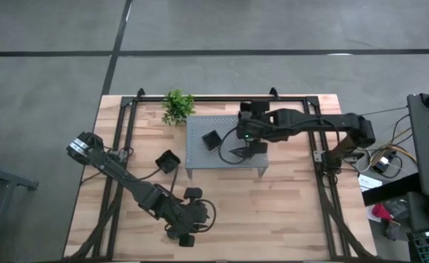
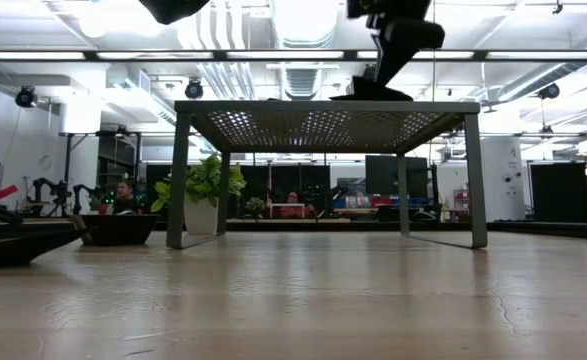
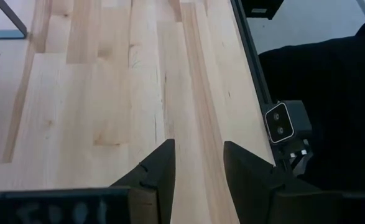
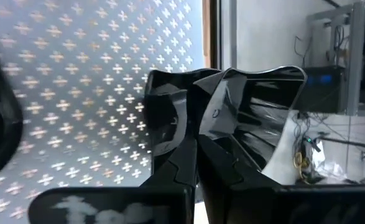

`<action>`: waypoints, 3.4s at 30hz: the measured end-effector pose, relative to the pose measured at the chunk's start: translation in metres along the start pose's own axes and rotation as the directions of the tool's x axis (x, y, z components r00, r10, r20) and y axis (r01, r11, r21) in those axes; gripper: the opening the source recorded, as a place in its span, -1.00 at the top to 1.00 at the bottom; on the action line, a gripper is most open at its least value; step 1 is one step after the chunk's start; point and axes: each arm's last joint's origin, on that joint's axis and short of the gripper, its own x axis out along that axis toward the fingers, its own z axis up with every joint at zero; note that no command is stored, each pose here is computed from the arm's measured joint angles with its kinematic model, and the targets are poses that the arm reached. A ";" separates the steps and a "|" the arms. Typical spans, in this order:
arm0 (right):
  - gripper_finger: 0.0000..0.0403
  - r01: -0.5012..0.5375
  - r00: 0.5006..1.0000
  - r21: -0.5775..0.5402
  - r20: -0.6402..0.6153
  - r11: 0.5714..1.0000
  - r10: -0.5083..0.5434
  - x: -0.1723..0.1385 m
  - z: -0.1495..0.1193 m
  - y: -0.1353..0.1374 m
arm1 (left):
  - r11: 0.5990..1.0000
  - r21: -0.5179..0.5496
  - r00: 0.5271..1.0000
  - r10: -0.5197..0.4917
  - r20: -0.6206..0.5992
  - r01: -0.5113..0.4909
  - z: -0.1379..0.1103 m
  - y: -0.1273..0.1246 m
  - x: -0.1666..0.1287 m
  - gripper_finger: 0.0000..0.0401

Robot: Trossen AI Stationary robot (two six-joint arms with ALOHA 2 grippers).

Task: Pick & Place Mini shaped plates
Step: Stack the black distorted square plate on top of the black distorted square plate on the shelf

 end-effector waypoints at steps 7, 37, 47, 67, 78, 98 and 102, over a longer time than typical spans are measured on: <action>0.95 -0.003 1.000 -0.021 -0.027 1.000 0.003 0.009 0.004 0.005 | 1.000 0.001 1.000 0.000 -0.001 0.000 0.000 0.000 0.000 0.36; 0.27 -0.188 0.955 0.124 0.253 0.974 0.152 -0.081 -0.025 0.027 | 0.895 -0.146 0.829 0.316 -0.461 -0.422 -0.066 -0.002 -0.028 0.39; 0.34 -0.224 0.939 0.082 0.287 0.971 0.192 -0.095 -0.028 0.046 | 0.759 0.014 0.653 0.569 -0.500 -0.651 -0.106 0.037 -0.028 0.39; 0.39 -0.223 0.949 0.075 0.243 0.972 0.199 -0.085 -0.033 0.061 | 0.648 0.002 0.592 0.698 -0.402 -0.762 -0.148 0.092 -0.013 0.39; 0.48 -0.224 0.949 0.077 0.246 0.972 0.199 -0.085 -0.033 0.061 | 0.652 0.134 0.573 0.731 -0.371 -0.746 -0.149 0.100 -0.011 0.41; 0.65 -0.224 0.948 0.078 0.247 0.971 0.199 -0.085 -0.033 0.061 | 0.744 0.097 0.619 0.614 -0.489 -0.661 -0.139 0.101 -0.010 1.00; 0.66 -0.224 0.949 0.077 0.247 0.972 0.199 -0.085 -0.033 0.061 | 0.758 0.079 0.648 0.602 -0.467 -0.648 -0.125 0.094 -0.018 1.00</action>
